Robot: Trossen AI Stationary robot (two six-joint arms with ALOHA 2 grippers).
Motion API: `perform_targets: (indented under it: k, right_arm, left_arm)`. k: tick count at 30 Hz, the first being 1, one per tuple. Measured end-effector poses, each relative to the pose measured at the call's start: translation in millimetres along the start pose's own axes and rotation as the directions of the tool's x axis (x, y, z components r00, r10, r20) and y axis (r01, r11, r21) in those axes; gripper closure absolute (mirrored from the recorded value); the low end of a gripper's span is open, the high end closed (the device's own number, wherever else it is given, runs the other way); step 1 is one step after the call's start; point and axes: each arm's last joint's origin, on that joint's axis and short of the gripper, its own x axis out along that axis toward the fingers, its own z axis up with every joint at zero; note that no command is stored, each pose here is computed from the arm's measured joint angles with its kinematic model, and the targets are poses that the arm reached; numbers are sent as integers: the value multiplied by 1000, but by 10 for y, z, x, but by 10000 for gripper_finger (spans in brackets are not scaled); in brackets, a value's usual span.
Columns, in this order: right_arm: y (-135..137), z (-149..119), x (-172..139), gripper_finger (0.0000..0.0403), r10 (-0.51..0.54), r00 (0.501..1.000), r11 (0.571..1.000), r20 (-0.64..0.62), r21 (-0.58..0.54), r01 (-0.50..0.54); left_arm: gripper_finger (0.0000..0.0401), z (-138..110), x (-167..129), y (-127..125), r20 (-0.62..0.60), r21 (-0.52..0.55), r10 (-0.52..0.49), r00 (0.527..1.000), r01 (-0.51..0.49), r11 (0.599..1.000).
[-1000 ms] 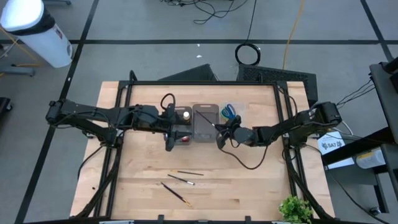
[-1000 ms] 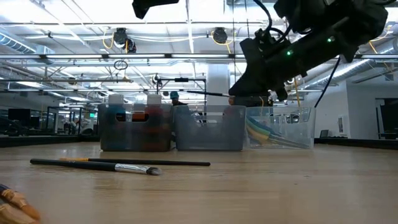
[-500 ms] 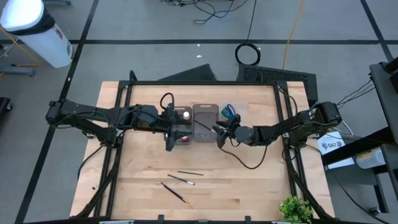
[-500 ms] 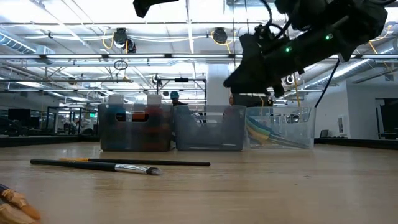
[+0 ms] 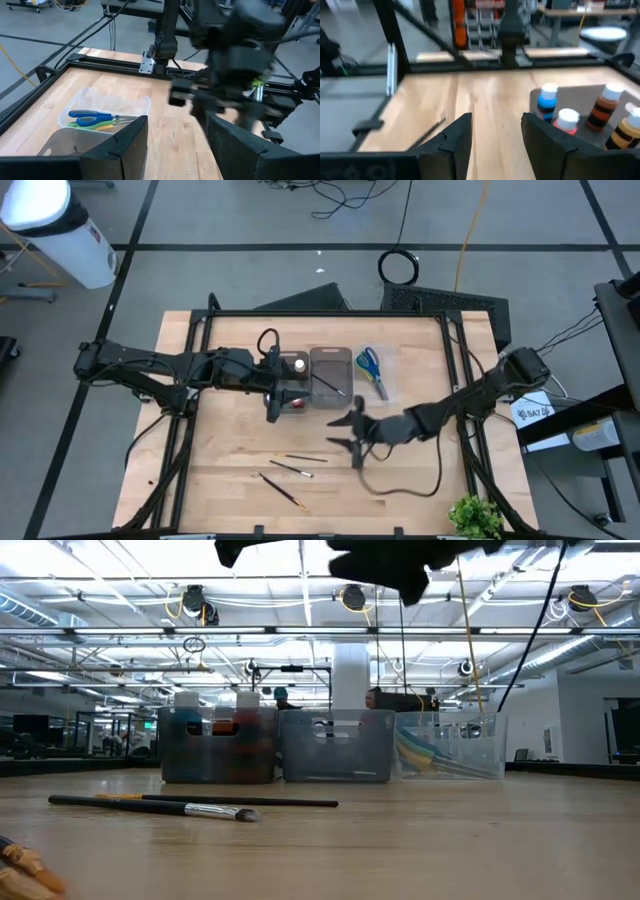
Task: Pick & Place Paint Supplies
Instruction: Put the silver paintbrush into the right black bin
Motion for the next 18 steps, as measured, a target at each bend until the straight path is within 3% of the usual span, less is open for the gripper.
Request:
perform_targets:
  k: [5,9,14,18]
  right_arm:
    - [290,44,282,243,7,995,998,-104,-58,-13]
    - [427,-4,489,243,108,984,984,-141,-128,-126]
    - [429,-17,573,245,137,979,974,-151,-161,-162]
    - [395,-21,585,247,127,979,975,-162,-160,-153]
  left_arm:
    - [187,14,0,-2,14,-1,-2,1000,2,1000]
    - [187,75,-4,-12,76,-13,-12,997,13,1000]
    - [187,83,-9,-63,84,-132,-68,994,79,988]
    - [187,-86,12,-141,-90,-148,-174,981,160,976]
